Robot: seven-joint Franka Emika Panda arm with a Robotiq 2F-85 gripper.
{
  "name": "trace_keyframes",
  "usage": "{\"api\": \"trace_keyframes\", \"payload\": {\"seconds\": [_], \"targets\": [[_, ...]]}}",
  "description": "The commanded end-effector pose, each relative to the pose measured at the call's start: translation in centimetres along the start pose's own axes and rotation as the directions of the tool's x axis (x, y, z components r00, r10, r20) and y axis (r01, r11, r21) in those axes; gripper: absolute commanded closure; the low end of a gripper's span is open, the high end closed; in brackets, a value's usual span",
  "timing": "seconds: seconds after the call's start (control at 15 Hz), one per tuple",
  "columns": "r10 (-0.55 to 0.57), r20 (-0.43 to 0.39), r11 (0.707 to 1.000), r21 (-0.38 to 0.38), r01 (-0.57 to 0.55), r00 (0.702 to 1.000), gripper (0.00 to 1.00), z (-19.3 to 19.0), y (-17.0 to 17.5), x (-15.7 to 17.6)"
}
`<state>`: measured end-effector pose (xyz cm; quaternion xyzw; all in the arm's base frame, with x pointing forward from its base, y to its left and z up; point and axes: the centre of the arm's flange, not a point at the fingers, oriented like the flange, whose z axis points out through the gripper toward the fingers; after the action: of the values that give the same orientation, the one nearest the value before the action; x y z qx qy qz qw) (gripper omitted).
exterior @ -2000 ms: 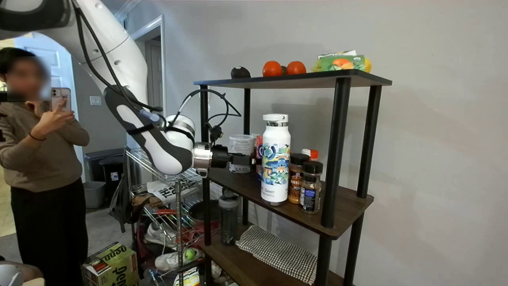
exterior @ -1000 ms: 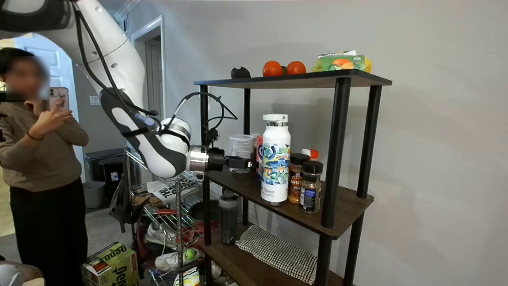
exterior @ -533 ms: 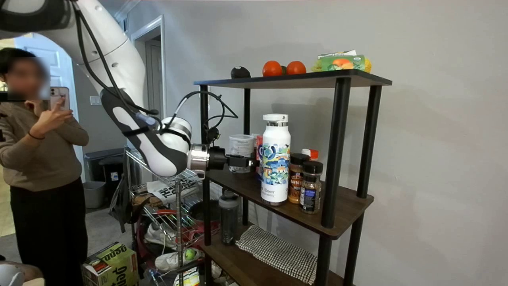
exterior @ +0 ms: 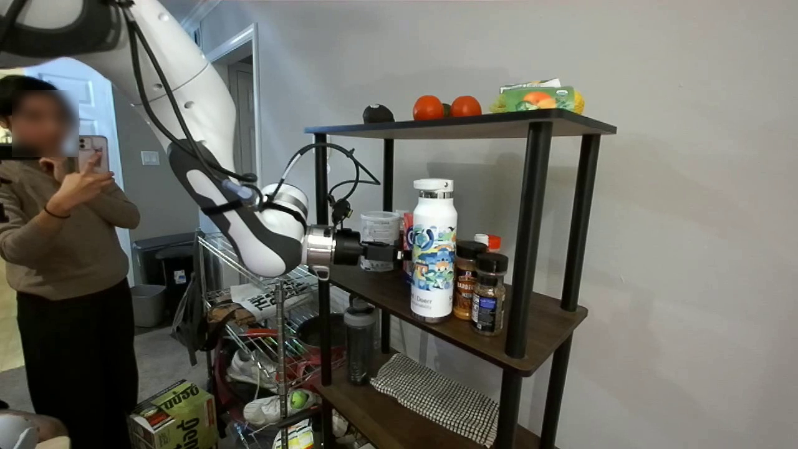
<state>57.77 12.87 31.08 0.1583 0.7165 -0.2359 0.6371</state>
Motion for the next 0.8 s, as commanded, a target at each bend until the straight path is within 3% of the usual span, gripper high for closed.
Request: {"api": "trace_keyframes", "payload": {"seconds": [0.0,0.73], "targets": [[-0.037,-0.019,0.999,0.033,0.038,0.999,0.00,0.5,-0.2,-0.1],[-0.088,-0.030,0.994,0.065,0.090,0.996,0.00,0.3,-1.3,0.3]]}}
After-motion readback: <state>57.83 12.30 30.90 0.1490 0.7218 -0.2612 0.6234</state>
